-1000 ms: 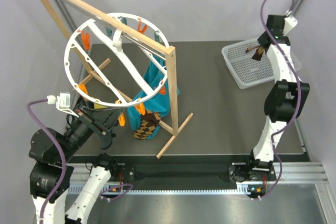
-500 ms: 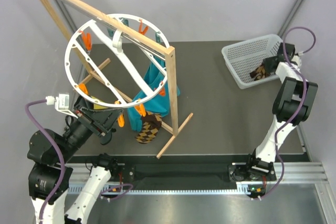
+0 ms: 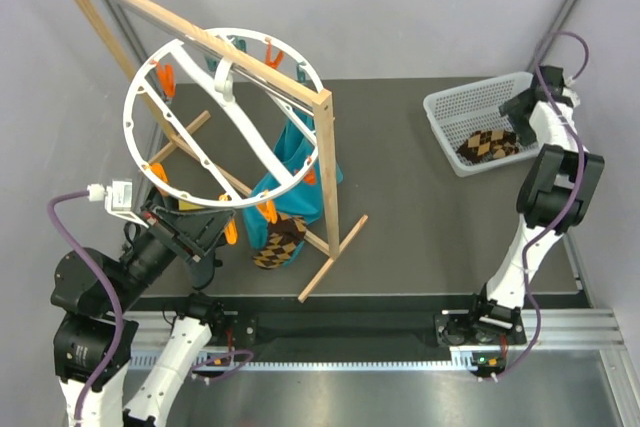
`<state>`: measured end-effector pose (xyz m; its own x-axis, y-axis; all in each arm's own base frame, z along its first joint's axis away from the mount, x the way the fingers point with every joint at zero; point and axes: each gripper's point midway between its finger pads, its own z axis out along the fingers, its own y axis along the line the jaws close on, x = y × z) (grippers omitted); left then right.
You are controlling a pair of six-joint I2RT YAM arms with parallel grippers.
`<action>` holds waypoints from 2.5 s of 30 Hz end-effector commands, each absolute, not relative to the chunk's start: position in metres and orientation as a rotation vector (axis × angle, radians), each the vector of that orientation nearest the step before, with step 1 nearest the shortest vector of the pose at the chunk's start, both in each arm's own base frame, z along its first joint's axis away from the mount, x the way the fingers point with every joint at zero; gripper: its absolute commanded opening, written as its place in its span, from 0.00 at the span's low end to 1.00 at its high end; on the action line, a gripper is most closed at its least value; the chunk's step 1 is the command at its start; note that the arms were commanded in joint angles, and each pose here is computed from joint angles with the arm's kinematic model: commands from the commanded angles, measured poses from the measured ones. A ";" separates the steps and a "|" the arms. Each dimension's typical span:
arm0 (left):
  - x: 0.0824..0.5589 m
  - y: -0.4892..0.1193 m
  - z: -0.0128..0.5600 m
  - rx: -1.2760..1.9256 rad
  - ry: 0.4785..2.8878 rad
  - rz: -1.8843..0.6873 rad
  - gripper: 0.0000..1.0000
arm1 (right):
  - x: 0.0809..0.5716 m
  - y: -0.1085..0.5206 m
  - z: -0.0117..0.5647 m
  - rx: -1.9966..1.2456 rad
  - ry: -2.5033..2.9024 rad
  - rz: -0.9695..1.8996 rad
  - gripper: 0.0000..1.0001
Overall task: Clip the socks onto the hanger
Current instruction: Adjust the sock in the bin, then pick up the sock from the bin.
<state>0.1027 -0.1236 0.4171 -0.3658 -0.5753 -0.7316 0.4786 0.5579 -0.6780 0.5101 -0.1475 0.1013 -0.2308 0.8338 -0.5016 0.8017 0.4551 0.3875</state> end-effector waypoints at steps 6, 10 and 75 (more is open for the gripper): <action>0.089 -0.127 0.414 -0.047 1.618 -1.135 0.00 | 0.528 -0.124 0.173 0.686 2.239 -0.289 0.61; 0.088 -0.127 0.412 -0.055 1.619 -1.142 0.00 | 0.517 -0.116 0.145 0.623 2.343 -0.292 0.47; 0.104 -0.127 0.409 -0.103 1.628 -1.139 0.00 | 0.236 0.086 0.339 0.362 1.812 0.600 0.00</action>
<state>0.0988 -0.1264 0.4157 -0.3812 -0.5866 -0.7145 0.4875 0.5292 -0.6945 0.2690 0.0706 0.3449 -0.2776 0.4715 -0.8370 -0.0005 0.8712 0.4909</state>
